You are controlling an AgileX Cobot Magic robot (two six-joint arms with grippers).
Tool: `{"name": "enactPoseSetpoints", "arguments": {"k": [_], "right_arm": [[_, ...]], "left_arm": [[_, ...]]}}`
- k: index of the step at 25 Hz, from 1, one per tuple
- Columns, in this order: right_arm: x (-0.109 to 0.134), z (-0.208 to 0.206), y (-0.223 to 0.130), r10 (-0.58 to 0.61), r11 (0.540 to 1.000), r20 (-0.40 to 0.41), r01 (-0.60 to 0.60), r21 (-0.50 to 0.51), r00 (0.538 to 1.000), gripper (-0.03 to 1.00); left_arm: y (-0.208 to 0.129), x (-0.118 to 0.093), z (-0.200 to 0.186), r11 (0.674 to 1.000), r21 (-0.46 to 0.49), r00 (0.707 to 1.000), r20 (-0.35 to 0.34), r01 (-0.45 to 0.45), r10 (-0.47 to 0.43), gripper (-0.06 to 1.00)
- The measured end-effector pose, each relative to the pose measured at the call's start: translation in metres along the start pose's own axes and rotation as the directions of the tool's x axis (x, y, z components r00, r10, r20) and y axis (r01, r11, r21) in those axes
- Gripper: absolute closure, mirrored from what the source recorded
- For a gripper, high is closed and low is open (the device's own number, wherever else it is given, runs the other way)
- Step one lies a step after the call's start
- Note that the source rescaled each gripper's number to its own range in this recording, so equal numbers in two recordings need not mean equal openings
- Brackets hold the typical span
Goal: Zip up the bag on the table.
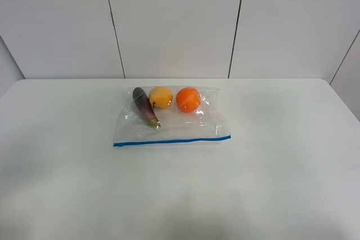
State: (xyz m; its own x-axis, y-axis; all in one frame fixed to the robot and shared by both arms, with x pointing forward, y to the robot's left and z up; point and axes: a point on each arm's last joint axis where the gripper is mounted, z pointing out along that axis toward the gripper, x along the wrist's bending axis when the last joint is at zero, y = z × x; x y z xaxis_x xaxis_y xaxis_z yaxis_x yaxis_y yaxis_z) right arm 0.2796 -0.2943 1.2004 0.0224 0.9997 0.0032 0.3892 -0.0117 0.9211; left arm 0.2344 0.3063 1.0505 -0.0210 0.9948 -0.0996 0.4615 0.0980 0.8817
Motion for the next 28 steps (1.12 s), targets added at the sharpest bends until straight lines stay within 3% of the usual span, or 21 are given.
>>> {"name": "enactPoseSetpoints", "arguments": {"k": [7,20,28], "right_arm": [[0.0,-0.007,-0.016,-0.008,0.999,0.011,0.008,0.04,1.0,-0.03],[0.004,-0.021,-0.1,0.034,0.999,0.031,-0.033,-0.019,0.999,-0.03],[0.002,-0.018,-0.125,0.041,0.999,0.057,-0.039,-0.036,0.998,-0.03]], "left_arm": [[0.0,0.0,0.0,1.0,0.0,1.0,0.0,0.0,0.0,0.35],[0.0,0.0,0.0,1.0,0.0,1.0,0.0,0.0,0.0,0.35],[0.0,0.0,0.0,1.0,0.0,1.0,0.0,0.0,0.0,0.35]]}}
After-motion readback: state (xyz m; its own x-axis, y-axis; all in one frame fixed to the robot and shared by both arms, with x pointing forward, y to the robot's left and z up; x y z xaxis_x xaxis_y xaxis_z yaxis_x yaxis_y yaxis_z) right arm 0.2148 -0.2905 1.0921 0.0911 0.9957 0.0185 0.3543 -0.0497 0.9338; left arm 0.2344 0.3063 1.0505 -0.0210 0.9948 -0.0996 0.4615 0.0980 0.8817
